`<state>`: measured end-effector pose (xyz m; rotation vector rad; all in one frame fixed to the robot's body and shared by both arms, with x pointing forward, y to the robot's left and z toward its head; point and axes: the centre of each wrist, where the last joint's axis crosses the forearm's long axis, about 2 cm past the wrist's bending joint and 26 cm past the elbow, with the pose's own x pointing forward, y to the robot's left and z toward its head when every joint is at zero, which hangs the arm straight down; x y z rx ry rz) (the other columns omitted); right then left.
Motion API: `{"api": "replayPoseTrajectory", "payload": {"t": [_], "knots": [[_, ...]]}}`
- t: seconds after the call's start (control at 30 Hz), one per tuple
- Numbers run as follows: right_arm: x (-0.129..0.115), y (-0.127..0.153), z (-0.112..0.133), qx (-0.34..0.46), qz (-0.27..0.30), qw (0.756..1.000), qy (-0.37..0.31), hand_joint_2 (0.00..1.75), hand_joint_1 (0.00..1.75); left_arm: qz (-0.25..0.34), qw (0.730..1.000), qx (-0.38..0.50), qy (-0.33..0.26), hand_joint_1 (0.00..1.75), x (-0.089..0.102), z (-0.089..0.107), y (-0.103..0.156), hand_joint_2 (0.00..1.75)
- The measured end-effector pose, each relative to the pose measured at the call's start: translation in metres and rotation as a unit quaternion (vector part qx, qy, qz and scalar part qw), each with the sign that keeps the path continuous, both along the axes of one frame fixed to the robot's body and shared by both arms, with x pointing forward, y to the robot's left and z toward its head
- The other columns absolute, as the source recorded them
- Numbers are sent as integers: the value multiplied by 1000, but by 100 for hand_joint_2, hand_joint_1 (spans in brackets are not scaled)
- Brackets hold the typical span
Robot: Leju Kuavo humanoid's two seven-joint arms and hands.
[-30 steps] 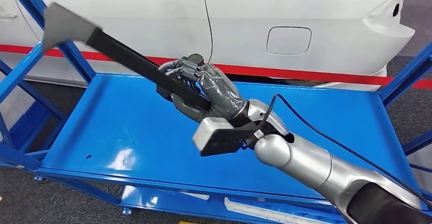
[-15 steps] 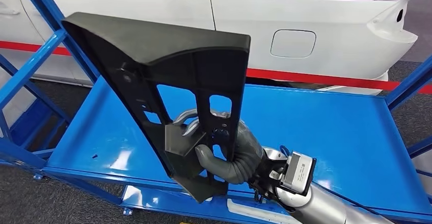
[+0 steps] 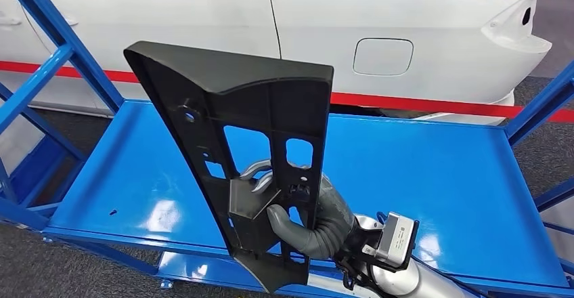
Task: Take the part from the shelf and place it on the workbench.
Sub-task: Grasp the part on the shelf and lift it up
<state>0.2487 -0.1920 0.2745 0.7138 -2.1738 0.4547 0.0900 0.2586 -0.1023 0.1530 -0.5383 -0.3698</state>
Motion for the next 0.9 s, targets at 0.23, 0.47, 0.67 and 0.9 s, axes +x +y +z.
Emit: {"api": "replayPoseTrajectory", "payload": {"t": [0.23,0.47,0.67,0.9], "knots": [[0,-3,-2,8,-12,1000,20,175,175,12,1000,3,10,0,-2,0,-1,175],[1,-8,-5,20,-30,999,32,175,175,14,1000,0,17,0,-3,0,-4,175],[3,-12,-3,24,-43,998,32,175,175,12,1000,0,19,0,-3,0,-6,175],[3,-13,-3,27,-46,998,36,175,175,11,1000,-1,20,0,-2,0,-7,175]]}}
